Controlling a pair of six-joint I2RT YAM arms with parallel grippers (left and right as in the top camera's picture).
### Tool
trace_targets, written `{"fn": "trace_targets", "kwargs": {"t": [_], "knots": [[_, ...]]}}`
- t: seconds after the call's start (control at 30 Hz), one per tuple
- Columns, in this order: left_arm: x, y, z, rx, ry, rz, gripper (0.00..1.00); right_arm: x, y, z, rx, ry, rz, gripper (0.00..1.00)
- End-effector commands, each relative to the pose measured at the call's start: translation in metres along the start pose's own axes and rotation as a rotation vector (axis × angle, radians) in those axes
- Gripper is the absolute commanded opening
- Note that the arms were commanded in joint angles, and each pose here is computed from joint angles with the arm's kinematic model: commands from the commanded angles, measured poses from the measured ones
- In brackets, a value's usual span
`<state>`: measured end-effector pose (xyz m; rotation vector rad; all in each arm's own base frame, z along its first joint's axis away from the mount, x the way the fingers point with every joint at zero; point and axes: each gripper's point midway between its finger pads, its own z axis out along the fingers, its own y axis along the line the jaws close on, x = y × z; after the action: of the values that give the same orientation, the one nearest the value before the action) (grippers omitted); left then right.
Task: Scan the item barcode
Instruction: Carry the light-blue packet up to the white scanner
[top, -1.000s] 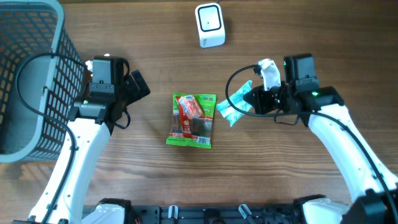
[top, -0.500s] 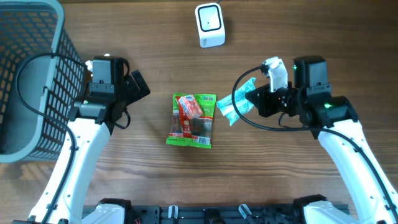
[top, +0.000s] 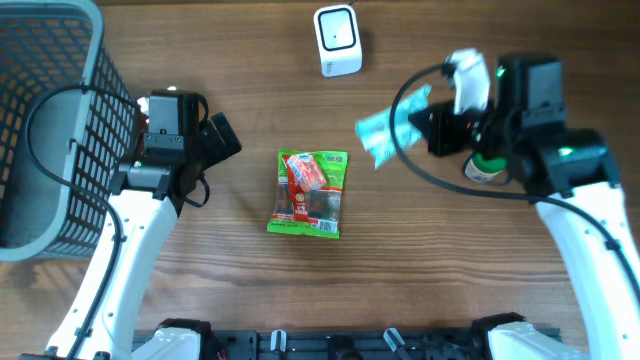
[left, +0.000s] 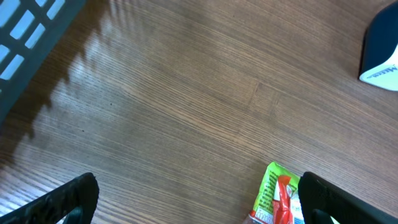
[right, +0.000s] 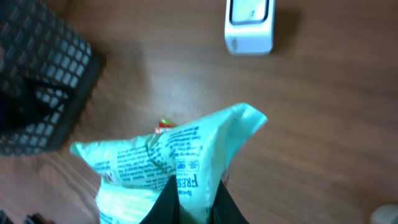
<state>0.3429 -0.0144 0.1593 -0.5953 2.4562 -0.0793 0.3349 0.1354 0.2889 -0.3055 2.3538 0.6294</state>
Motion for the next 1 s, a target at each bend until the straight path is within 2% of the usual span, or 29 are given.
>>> {"fn": "trace_targets", "kwargs": {"t": [0.0,0.13,0.23,0.43,0.63,0.8,0.97], "knots": [[-0.005,0.002,-0.001,-0.007,-0.014,-0.005,1.00,-0.050,0.003,-0.031,0.084,-0.070,-0.007,0.04],[-0.005,0.002,-0.001,-0.007,-0.014,-0.005,1.00,-0.085,-0.009,-0.044,0.197,-0.111,-0.014,0.04],[-0.005,0.002,-0.001,-0.007,-0.014,-0.005,1.00,-0.120,-0.018,-0.026,0.305,-0.193,-0.068,0.04],[-0.005,0.002,-0.001,-0.007,-0.014,-0.005,1.00,-0.152,-0.033,0.047,0.574,-0.264,-0.177,0.04],[-0.005,0.002,-0.001,-0.007,-0.014,-0.005,1.00,-0.179,-0.043,0.138,0.906,-0.337,-0.460,0.04],[-0.005,0.002,-0.001,-0.007,-0.014,-0.005,1.00,-0.186,-0.036,0.188,1.170,-0.381,-0.685,0.04],[-0.005,0.002,-0.001,-0.007,-0.014,-0.005,1.00,-0.169,-0.030,0.235,1.310,-0.344,-0.902,0.04]]}}
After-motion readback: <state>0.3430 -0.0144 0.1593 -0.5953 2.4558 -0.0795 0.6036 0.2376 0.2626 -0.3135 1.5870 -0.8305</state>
